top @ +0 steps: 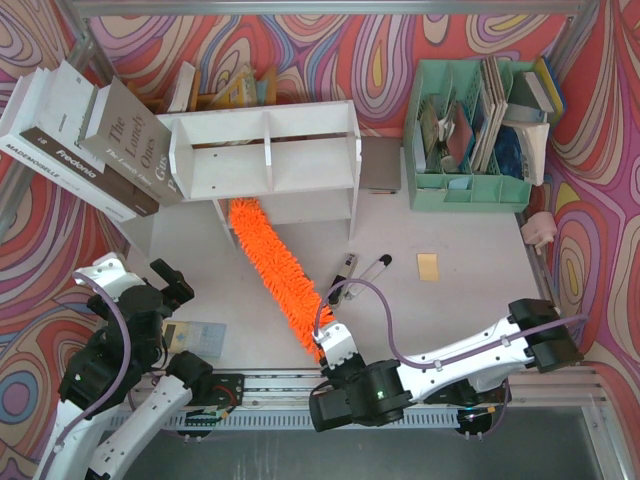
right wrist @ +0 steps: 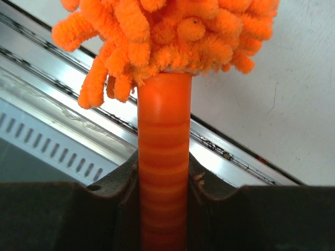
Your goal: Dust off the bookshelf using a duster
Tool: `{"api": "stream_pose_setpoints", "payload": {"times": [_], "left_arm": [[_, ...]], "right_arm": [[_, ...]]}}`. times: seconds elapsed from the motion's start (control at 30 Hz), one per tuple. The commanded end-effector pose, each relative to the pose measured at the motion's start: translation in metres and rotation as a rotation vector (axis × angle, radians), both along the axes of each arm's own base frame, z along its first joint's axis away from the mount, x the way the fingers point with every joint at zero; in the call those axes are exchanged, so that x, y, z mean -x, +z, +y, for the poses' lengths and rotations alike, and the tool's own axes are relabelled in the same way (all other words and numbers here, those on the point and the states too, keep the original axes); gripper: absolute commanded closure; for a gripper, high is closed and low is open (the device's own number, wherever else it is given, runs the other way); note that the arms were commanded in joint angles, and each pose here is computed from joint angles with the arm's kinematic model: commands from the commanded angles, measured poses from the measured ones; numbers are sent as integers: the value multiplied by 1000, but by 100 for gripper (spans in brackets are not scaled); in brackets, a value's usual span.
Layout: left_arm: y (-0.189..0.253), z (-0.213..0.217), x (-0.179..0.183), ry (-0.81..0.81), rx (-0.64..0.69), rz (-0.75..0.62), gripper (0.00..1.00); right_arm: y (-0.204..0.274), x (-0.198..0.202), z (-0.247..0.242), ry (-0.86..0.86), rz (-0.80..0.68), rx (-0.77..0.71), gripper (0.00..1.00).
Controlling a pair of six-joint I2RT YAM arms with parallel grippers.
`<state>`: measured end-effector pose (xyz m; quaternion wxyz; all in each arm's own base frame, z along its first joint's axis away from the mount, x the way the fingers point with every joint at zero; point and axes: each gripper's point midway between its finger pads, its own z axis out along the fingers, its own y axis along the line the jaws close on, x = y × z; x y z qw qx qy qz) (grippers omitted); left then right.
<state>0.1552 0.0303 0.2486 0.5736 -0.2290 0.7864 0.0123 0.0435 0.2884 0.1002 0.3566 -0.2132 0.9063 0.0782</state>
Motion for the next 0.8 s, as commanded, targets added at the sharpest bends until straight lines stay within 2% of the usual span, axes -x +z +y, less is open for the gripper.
{"api": "stream_pose_setpoints", "payload": {"times": [0.0,0.17,0.4,0.57,0.77], "left_arm": [[0,3,1,12,-15,9,2],[-1,2,0,10,-19,15,2],[1,7,3,30,-11,-7,2],[1,7,3,29,-17,2,2],[0,7,2,30,-20,6,2]], "right_arm": [[-9,0,-2,-3,-18,22,100],[-7,0,-7,46,-30,53,100],[15,-8,-35,142,-145,143,100],[24,-12,-57,126,-174,138,100],[25,-10,-74,139,-228,201,100]]}}
